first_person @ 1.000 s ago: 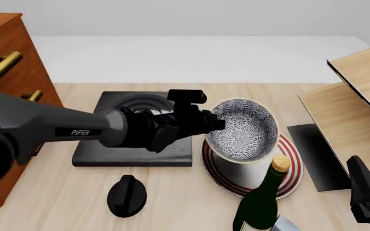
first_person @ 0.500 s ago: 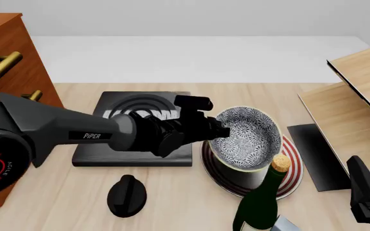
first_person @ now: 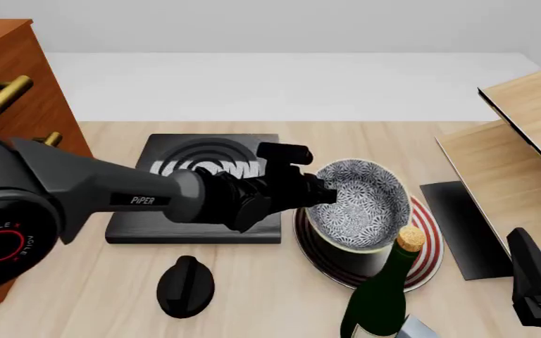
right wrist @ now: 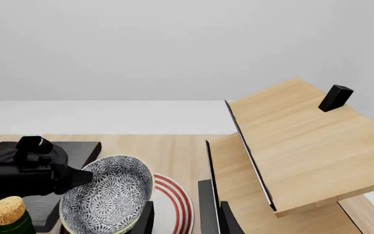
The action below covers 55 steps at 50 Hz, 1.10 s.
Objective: Pick up the akita bowl and put it on the plate.
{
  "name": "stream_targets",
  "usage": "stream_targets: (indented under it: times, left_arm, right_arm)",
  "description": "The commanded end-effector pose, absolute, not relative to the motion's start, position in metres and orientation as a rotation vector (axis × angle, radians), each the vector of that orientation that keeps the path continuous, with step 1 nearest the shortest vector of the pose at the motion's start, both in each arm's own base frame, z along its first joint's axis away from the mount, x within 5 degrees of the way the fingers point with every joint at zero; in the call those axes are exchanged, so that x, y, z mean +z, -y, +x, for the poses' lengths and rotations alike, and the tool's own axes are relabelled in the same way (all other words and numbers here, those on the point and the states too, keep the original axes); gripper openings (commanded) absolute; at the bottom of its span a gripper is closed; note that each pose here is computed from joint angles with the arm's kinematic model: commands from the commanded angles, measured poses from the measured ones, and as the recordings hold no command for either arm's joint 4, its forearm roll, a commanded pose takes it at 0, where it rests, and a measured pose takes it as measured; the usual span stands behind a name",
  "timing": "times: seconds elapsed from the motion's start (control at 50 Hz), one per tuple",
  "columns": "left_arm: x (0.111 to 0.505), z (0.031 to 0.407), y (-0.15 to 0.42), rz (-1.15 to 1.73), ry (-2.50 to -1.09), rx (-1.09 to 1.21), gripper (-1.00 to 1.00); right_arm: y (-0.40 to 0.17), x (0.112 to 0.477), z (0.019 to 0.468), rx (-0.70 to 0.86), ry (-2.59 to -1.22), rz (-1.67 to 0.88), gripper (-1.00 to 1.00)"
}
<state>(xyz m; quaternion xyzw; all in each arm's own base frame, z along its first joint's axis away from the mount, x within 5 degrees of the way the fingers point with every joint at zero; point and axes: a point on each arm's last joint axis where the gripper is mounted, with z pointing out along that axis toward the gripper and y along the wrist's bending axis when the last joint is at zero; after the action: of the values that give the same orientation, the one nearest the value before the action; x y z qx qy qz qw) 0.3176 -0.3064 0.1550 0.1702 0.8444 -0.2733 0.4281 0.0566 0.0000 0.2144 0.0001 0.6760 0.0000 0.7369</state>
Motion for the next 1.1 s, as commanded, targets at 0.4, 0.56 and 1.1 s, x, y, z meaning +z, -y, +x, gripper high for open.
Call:
stream_targets:
  times: [0.4,0.56,1.1]
  left_arm:
    - [0.141,0.319,0.308,0.458,-2.13,-0.653,1.0]
    - [0.147,0.311,0.308,0.479,-2.124,-0.658,1.0]
    - [0.262,0.277,0.264,0.497,-1.908,-0.675,1.0]
  right_arm:
    - [0.0,0.214,0.057,0.0,-1.485,0.0,1.0]
    - [0.0,0.214,0.057,0.0,-1.485,0.0,1.0]
    - [0.0,0.214,0.057,0.0,-1.485,0.0,1.0]
